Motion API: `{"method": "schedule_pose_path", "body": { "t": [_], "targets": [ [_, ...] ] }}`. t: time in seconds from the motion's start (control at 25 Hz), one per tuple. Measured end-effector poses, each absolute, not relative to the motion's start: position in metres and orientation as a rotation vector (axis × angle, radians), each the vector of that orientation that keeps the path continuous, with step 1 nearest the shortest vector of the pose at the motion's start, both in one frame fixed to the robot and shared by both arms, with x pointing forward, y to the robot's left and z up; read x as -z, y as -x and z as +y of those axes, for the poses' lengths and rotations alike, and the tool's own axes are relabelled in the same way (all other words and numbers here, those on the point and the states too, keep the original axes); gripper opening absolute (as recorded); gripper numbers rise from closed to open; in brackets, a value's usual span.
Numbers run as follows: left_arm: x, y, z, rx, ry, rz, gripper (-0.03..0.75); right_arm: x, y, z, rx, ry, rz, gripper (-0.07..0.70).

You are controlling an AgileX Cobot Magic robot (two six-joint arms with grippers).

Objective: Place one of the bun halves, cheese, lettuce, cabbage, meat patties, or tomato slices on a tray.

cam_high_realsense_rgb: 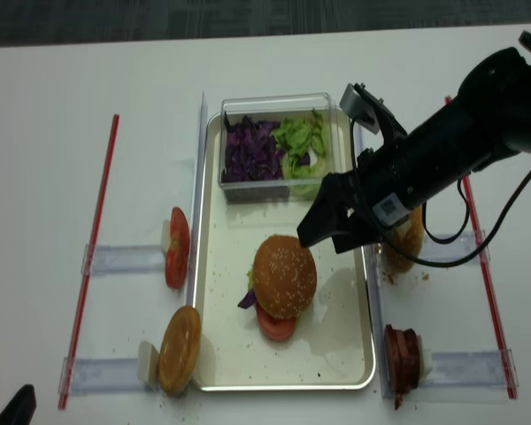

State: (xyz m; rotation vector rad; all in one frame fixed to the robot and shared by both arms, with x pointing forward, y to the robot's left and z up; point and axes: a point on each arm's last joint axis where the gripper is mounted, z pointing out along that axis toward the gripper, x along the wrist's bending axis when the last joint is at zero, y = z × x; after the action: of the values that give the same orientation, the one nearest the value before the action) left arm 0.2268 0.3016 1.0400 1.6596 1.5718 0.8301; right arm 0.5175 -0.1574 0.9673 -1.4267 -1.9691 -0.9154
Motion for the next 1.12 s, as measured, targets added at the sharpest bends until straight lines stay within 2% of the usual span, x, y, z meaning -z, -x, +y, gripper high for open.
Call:
{"method": "schedule_pose_path", "body": {
  "t": [0.44,0.72,0.92,1.12],
  "targets": [
    [-1.04,-0.227,0.302,-0.837,-1.661,1.574,0.492,-1.036,-0.531,-0.168,0.752,1.436,-2.228,0.582],
    [-1.04,-0.227,0.302,-0.83,-1.66,1.572,0.492,-1.076,-0.549,-0.181,0.662,1.585,-2.411,0.582],
    [-1.04,-0.227,0.302,-0.837,-1.661,1.574,0.492,-1.09,-0.557,-0.19,0.613,1.658,-2.523,0.582],
    [-1.04,-0.227,0.302,-0.837,-1.661,1.574,0.492,-1.089,-0.559,-0.199,0.504,1.686,-2.626,0.582]
  ]
}}
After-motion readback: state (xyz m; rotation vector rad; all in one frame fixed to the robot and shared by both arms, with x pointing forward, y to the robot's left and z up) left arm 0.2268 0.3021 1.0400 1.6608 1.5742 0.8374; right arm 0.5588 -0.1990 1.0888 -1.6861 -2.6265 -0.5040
